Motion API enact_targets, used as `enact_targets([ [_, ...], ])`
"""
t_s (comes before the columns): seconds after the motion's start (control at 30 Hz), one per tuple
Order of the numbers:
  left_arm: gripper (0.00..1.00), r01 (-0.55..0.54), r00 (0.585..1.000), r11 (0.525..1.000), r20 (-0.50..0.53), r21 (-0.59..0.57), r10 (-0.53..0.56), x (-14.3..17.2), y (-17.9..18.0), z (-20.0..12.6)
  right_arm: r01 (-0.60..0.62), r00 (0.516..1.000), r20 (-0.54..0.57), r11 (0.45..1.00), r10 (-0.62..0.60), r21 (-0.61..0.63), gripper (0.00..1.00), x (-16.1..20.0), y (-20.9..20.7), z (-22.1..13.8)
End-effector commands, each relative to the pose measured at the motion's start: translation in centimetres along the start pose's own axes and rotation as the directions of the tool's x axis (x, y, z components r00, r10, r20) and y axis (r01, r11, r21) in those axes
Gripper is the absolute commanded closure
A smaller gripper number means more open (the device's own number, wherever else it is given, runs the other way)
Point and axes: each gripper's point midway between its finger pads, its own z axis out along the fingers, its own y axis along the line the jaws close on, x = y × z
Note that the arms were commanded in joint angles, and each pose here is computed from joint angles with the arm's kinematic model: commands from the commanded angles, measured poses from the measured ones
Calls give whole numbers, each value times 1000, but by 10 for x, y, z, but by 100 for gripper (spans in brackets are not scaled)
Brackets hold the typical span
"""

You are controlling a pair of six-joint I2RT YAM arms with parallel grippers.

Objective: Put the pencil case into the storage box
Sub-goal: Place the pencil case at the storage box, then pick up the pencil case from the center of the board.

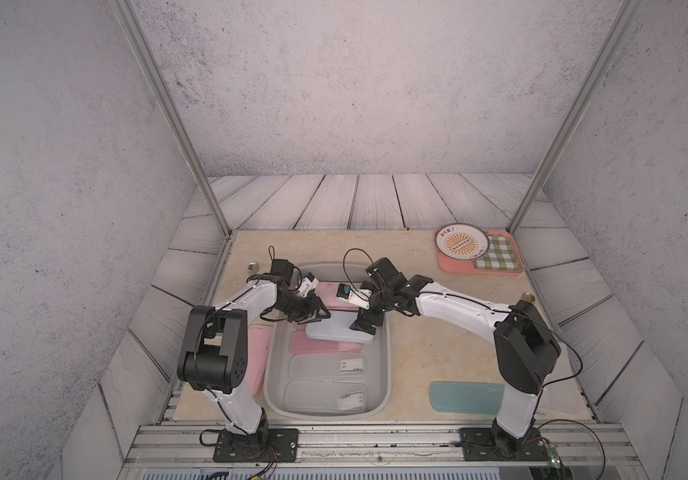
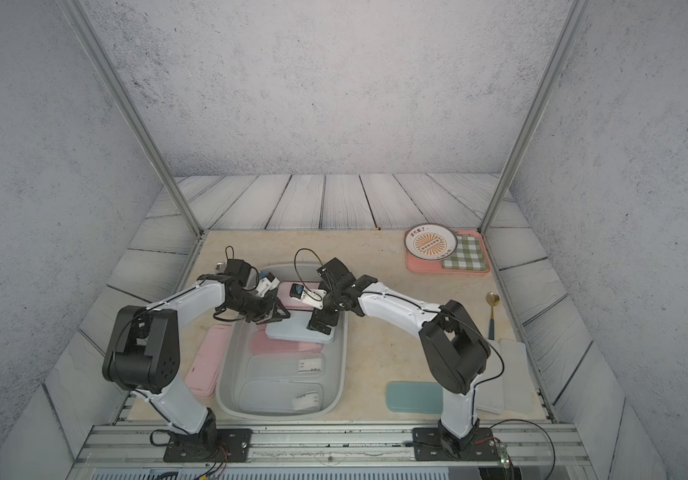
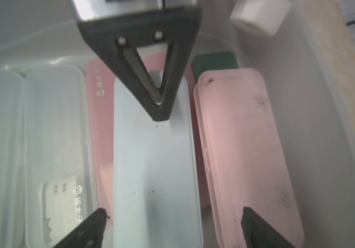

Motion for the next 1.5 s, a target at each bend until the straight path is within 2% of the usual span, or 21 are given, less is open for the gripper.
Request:
enact_targets([
  [0.0, 59, 64, 994, 990, -81, -130, -75, 25, 29, 9, -52, 991, 122, 999, 54, -15, 1, -27, 5, -30],
  [0.1, 58, 45, 996, 993, -69, -105, -52, 15, 15, -1, -135, 975, 192, 986, 114, 100, 1, -33, -8, -58],
  [0.2, 51, -8, 1000, 996, -30, -85, 6, 0, -8, -22, -306, 932, 274, 920, 237, 245, 1, -32, -26, -98],
  [0.3, 37, -89, 996, 994, 26, -70, 91, -11, -38, -53, -548, 828, 357, 761, 433, 347, 1, -10, -39, -139],
  [0.4, 24, -176, 980, 980, 73, -95, 183, -8, -58, -83, -742, 670, 438, 527, 599, 414, 1, 27, -41, -177],
  [0.43, 20, -204, 973, 971, 80, -122, 215, -3, -60, -91, -780, 620, 451, 443, 642, 441, 1, 42, -39, -189],
  [0.53, 14, -238, 964, 950, 67, -200, 256, 19, -52, -106, -811, 533, 425, 299, 732, 502, 1, 78, -25, -216],
  [0.6, 13, -240, 964, 941, 53, -239, 259, 35, -43, -111, -798, 462, 389, 182, 797, 575, 1, 107, -18, -231],
  [0.63, 13, -237, 966, 936, 41, -260, 256, 43, -36, -112, -795, 396, 383, 102, 834, 598, 1, 124, -15, -240],
  [0.67, 12, -232, 968, 933, 31, -274, 250, 49, -30, -114, -784, 309, 397, -4, 864, 621, 1, 142, -12, -247],
  [0.7, 12, -224, 970, 933, 25, -283, 240, 53, -25, -115, -758, 222, 421, -115, 880, 642, 1, 159, -8, -256],
  [0.77, 12, -209, 974, 929, 18, -306, 225, 58, -13, -119, -660, 18, 493, -360, 870, 659, 1, 194, 8, -275],
  [0.83, 13, -211, 974, 923, 11, -323, 226, 56, -7, -121, -576, -149, 524, -505, 838, 643, 1, 215, 29, -277],
  [0.93, 14, -295, 950, 907, 8, -300, 311, 48, -15, -122, -566, -354, 546, -639, 759, 521, 1, 225, 53, -252],
  [1.03, 15, -368, 921, 877, 10, -309, 390, 36, -24, -126, -521, -531, 528, -747, 662, 412, 1, 233, 72, -218],
  [1.1, 16, -435, 891, 844, -14, -314, 454, 31, -34, -122, -480, -594, 502, -778, 629, 406, 1, 237, 82, -205],
  [1.17, 17, -524, 844, 802, -45, -286, 535, 31, -58, -115, -438, -598, 510, -785, 618, 437, 1, 240, 88, -210],
  [1.2, 17, -580, 809, 771, -71, -262, 584, 35, -75, -108, -440, -569, 527, -775, 631, 453, 1, 238, 85, -220],
  [1.27, 17, -687, 724, 693, -116, -220, 680, 45, -110, -95, -472, -478, 575, -746, 664, 470, 1, 232, 74, -247],
  [1.33, 17, -777, 628, 604, -153, -176, 763, 59, -144, -76, -519, -343, 649, -713, 679, 471, 1, 227, 59, -285],
  [1.47, 17, -880, 474, 465, -216, -95, 853, 88, -190, -31, -642, -40, 739, -584, 673, 497, 1, 209, 38, -360],
])
